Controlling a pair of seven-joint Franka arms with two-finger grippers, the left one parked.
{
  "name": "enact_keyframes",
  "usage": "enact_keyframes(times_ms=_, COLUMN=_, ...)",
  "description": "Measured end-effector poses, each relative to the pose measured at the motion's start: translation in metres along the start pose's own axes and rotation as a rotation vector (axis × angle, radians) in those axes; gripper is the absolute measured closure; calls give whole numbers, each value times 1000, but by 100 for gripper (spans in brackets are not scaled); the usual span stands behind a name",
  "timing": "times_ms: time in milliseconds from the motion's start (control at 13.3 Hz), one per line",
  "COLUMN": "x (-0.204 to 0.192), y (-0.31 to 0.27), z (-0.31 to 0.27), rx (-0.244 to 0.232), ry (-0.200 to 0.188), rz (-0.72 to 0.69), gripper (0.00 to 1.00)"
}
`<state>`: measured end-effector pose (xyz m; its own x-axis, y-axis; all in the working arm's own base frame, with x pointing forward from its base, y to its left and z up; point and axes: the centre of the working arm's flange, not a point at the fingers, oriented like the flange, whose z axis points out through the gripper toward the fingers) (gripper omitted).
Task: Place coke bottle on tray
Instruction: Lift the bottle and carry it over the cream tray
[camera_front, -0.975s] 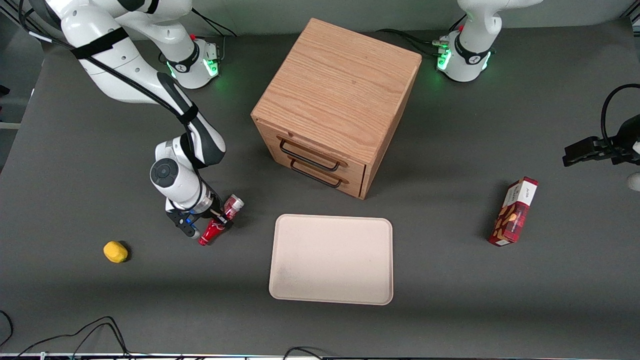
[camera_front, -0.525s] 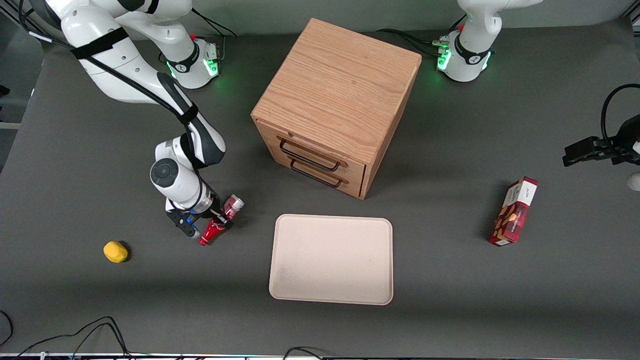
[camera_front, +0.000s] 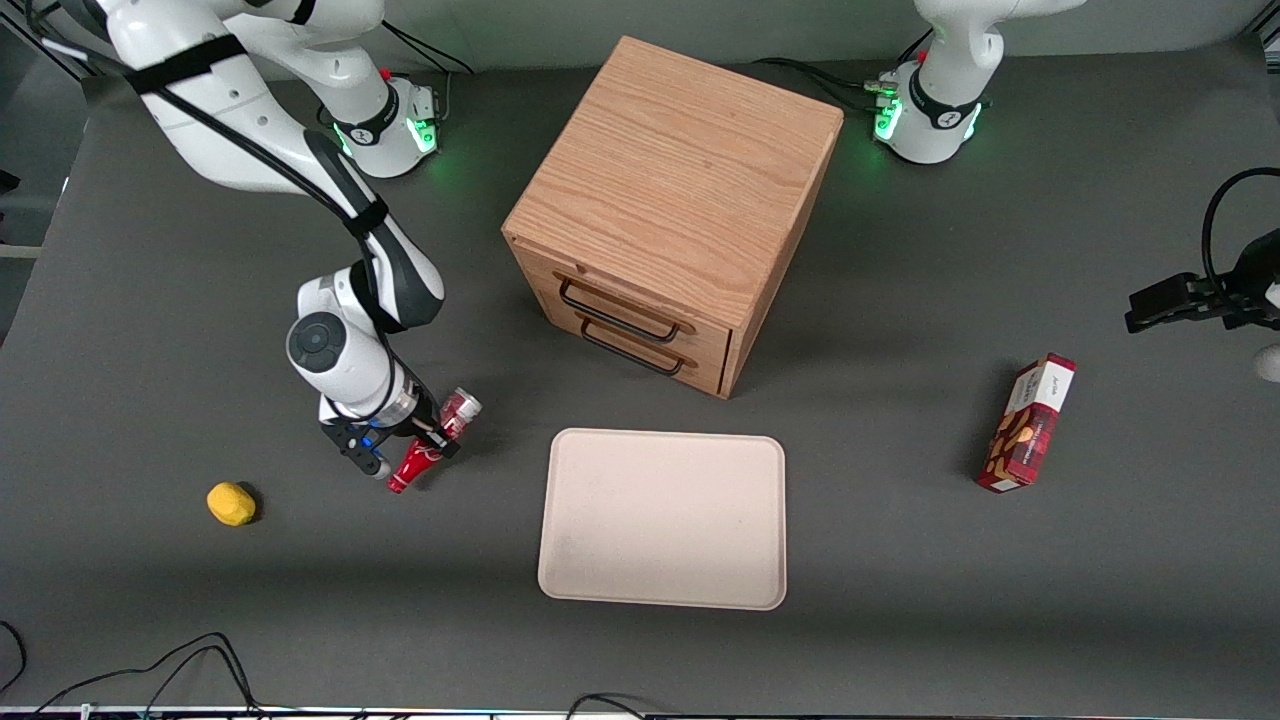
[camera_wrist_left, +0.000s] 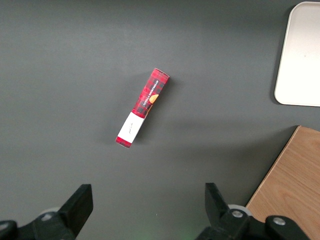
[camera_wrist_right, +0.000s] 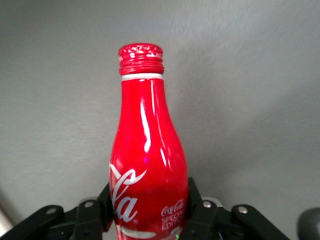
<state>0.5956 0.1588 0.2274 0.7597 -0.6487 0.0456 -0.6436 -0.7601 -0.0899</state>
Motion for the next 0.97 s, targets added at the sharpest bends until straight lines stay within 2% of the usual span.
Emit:
enact_keyframes(times_ms=225, x=19, y=-13, z=-98, rx=-73, ry=-9, rz=-20, gripper=44)
enact_keyframes(times_ms=375, x=32, y=-22, z=-177, rx=-129, ry=-32, rz=-43, gripper=44)
enact_keyframes(times_ms=450, x=39, y=-27, z=-216, rx=-141, ry=-48, rz=-54, gripper=44)
enact_keyframes(times_ms=600, x=49, y=-33, z=-284, rx=-131, ry=-93, rz=-91, gripper=44)
enact_keyframes(times_ms=750, x=56, y=-36, z=-324, rx=-130, ry=-139, rz=-117, gripper=44)
enact_keyframes(times_ms=825, x=62, y=-44, z=-331, rx=-125, ry=-151, rz=-126, gripper=44)
enact_keyframes(times_ms=975, x=71, y=-73, z=-309, rx=-107, ry=-169, rz=-149, gripper=44)
